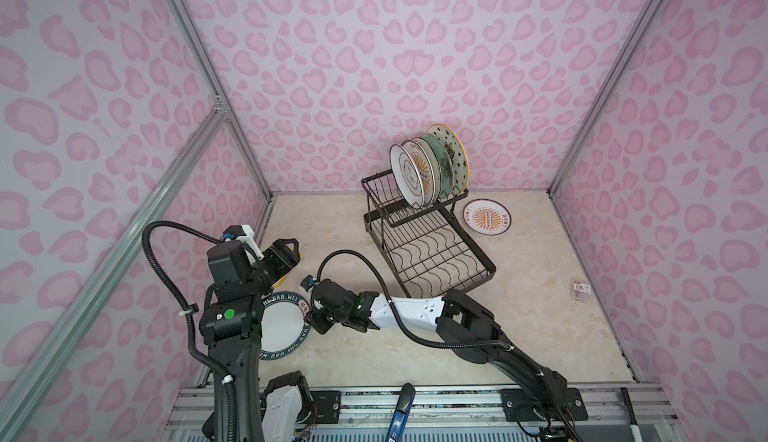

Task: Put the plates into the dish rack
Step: 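Reach the right gripper toward the green-rimmed SHI HAO WEI plate's rim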

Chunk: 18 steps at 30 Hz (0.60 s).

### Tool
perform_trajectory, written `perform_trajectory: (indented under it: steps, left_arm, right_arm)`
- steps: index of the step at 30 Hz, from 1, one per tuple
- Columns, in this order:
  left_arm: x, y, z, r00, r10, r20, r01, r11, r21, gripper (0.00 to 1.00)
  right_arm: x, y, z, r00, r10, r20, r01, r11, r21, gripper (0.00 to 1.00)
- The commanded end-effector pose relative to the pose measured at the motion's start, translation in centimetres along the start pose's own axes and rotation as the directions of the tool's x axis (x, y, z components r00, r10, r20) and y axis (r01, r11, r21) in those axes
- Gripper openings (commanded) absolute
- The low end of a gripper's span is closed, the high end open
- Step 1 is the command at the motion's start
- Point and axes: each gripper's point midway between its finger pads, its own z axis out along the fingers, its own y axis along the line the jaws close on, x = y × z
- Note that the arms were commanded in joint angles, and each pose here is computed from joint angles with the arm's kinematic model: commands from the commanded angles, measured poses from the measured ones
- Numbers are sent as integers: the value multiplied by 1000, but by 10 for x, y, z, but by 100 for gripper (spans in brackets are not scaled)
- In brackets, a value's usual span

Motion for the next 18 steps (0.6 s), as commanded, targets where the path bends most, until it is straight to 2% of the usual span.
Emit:
perform_trajectory:
  steps: [1,8,12,18]
  left_arm:
    - [-1,-4,-2,1000,14,7,-14,1000,16,75]
    - [0,-3,-3,1000,21,4,-21,1000,15,75]
    - [0,-4,-5,1000,24,7,-24,1000,18,75]
    - [-2,-6,-8,999,31,14,-31,999,17,75]
  right_arm:
    - [16,-7,9,998,12,-64,-10,1000,27,45]
    - [25,-30,14,995,3,-97,12,989,146,35]
    - [29,-40,13,994,-5,-113,27,980,198,33]
    - [30,-57,6,989,48,-141,-16,976,219,30]
